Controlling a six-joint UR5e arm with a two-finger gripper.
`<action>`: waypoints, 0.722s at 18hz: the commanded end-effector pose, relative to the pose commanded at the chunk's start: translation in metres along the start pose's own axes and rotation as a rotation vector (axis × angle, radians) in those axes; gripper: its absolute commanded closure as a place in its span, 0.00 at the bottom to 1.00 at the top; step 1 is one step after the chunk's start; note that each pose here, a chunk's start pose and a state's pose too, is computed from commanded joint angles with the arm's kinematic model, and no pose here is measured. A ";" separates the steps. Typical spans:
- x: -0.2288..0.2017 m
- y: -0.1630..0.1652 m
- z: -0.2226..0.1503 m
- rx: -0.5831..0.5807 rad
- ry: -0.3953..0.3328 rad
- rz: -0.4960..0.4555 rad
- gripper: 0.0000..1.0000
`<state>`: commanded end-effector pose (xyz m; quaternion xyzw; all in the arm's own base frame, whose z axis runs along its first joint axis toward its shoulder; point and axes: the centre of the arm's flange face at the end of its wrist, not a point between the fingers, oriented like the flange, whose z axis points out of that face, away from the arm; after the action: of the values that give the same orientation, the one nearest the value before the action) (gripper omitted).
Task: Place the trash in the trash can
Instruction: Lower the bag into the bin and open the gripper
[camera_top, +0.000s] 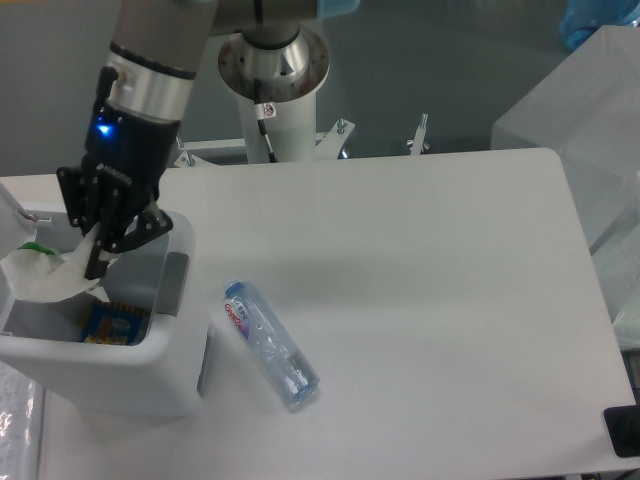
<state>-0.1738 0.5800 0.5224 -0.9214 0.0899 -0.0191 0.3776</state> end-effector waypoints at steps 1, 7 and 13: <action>0.000 0.001 0.001 -0.002 0.002 -0.003 0.62; 0.000 -0.002 -0.002 0.006 -0.002 -0.006 0.25; -0.052 0.006 -0.048 0.044 -0.104 -0.178 0.01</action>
<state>-0.2306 0.5519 0.5541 -0.9171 -0.0126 -0.0068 0.3985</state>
